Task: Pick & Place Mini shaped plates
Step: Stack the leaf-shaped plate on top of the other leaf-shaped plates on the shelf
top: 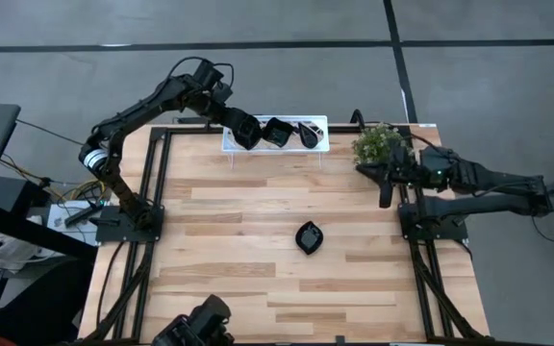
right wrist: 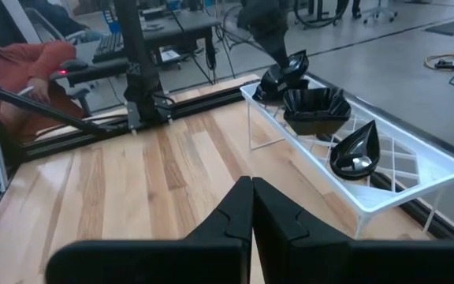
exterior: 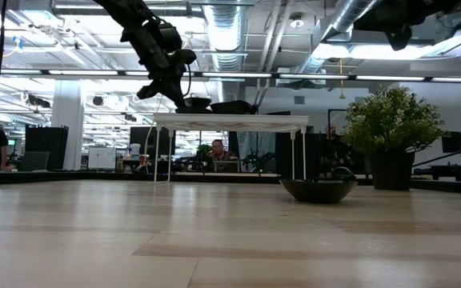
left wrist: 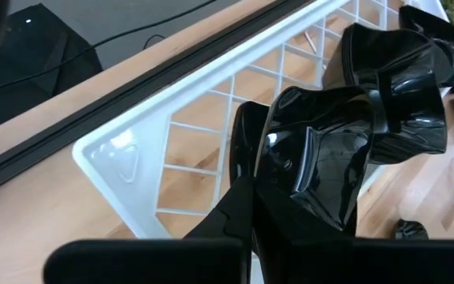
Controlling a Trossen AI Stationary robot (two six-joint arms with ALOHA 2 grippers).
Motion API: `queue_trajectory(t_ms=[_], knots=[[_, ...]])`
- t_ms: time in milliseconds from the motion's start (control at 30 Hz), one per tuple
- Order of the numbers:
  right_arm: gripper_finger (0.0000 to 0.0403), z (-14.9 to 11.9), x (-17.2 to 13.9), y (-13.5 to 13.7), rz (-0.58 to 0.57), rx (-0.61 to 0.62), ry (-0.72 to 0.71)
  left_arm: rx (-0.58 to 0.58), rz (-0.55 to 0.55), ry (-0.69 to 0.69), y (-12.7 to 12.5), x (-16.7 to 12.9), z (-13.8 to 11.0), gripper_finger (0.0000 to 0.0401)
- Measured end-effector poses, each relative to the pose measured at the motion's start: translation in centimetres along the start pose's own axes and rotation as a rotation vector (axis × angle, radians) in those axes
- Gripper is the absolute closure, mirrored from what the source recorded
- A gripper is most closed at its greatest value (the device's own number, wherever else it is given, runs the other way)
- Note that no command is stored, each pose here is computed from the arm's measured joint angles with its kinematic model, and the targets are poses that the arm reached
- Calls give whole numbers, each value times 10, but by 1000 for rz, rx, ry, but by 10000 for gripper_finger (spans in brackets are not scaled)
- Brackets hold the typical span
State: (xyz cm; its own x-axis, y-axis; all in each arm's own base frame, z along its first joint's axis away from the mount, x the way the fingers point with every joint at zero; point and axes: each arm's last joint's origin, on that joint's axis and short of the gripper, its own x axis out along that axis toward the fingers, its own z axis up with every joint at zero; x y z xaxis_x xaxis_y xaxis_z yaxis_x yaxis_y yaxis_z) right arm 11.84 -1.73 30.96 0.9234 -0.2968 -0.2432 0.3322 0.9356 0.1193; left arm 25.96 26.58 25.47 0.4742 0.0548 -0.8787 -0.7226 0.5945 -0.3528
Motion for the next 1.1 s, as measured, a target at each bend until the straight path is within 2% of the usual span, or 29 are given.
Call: queue_trajectory(t_ms=[833, 1100], knots=[[403, 0, 0, 0, 2, -1, 2, -29, -6, 21, 1, 0, -2, 399], [403, 0, 0, 0, 3, 4, 2, -8, -10, 37, -2, 11, -1, 399]])
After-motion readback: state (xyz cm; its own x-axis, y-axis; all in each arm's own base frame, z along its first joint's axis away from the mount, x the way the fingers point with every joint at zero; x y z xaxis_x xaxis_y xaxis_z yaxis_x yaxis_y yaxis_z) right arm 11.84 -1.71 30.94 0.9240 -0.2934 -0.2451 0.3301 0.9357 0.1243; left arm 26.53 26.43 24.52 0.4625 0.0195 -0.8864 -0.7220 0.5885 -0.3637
